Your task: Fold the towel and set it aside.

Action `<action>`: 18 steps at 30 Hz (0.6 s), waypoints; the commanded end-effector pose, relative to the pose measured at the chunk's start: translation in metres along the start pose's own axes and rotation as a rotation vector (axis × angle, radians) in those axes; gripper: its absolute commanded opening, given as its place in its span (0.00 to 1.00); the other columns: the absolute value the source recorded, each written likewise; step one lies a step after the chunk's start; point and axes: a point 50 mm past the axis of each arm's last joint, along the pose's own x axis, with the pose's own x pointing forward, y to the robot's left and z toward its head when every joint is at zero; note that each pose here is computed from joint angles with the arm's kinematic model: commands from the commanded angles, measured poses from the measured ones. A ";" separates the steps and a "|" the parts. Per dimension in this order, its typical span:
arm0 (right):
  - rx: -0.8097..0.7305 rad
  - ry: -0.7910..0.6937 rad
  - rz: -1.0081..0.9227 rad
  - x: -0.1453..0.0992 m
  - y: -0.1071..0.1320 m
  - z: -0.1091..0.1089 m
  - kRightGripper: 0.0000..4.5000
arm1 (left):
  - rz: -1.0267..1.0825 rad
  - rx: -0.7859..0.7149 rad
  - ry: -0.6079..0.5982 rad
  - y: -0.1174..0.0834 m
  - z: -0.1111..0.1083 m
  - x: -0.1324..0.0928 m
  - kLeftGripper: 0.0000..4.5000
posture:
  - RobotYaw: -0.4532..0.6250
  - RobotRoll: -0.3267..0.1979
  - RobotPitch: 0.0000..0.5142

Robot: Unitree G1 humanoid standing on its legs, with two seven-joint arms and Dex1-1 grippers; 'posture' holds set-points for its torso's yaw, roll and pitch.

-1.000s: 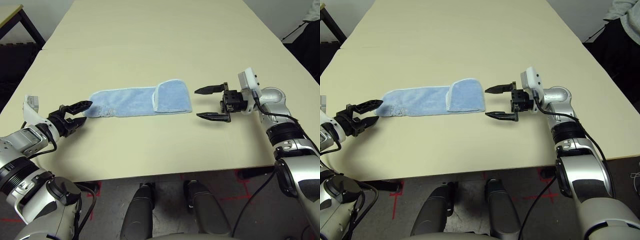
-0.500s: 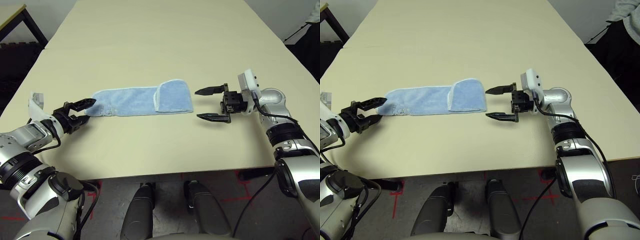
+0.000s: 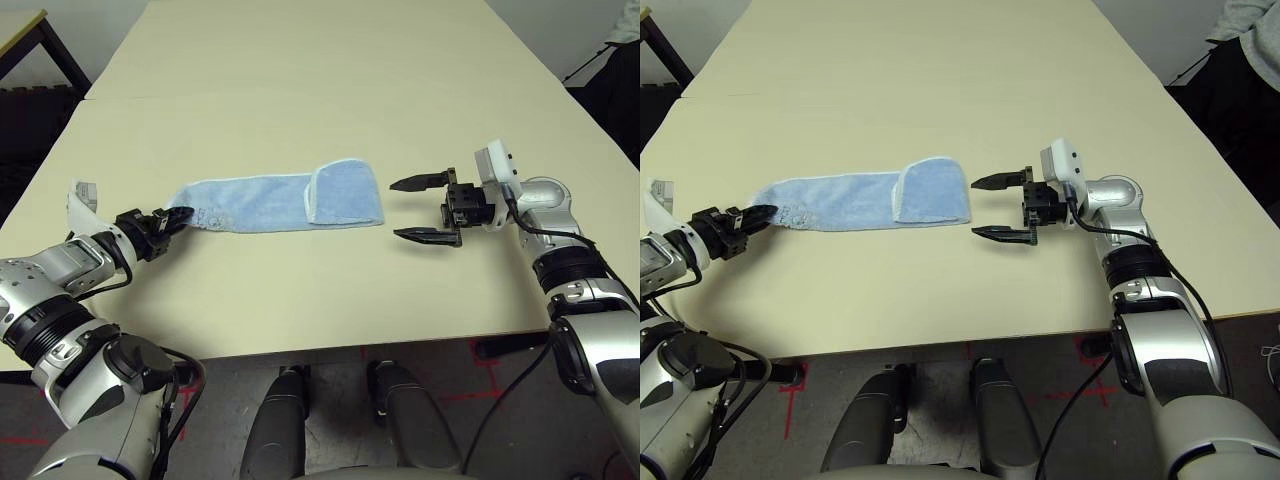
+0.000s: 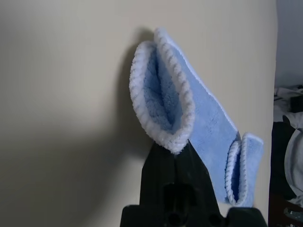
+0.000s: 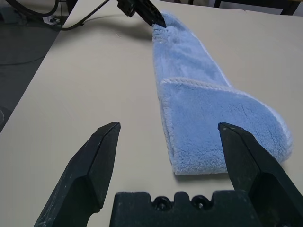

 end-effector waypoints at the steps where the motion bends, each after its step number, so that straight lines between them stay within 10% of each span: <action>1: 0.011 0.007 0.000 -0.003 0.004 -0.004 1.00 | 0.071 0.022 -0.043 0.010 0.004 -0.012 0.01 | 0.45 0.62 0.35; 18: 0.022 0.005 -0.034 0.000 -0.005 -0.001 1.00 | 0.174 0.274 -0.074 0.017 0.005 -0.042 0.01 | 0.48 0.62 0.35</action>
